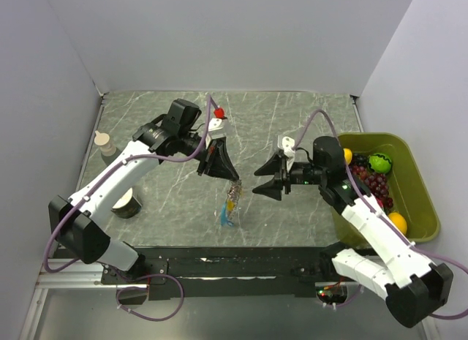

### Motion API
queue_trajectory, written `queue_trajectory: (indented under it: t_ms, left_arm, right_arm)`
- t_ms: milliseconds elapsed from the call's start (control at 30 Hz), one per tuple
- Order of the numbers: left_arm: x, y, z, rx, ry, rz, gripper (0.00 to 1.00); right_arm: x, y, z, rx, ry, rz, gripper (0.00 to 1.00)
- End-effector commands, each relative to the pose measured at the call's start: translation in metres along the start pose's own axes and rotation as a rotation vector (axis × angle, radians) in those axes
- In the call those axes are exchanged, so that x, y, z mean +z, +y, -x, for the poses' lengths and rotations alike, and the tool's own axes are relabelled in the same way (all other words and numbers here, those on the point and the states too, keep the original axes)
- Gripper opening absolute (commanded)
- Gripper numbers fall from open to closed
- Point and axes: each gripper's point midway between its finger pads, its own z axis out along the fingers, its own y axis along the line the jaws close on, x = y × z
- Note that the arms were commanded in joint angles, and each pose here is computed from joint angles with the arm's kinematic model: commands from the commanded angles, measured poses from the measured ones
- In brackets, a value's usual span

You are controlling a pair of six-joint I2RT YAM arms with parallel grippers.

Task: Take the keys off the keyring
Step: Remove the key from the keyring.

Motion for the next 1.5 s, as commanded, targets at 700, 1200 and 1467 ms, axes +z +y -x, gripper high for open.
queue_trajectory:
  t_ms: [700, 1200, 1467]
  left_arm:
    - [0.003, 0.022, 0.021, -0.057, -0.072, 0.12, 0.01]
    - [0.001, 0.032, 0.023, -0.065, -0.081, 0.168, 0.01]
    - [-0.003, 0.035, 0.024, -0.09, -0.102, 0.189, 0.01]
  right_arm:
    - [0.009, 0.038, 0.039, -0.146, -0.029, 0.132, 0.52]
    - [0.015, 0.044, 0.035, -0.069, -0.035, 0.191, 0.47]
    - [0.02, 0.039, 0.03, -0.048, -0.029, 0.182, 0.44]
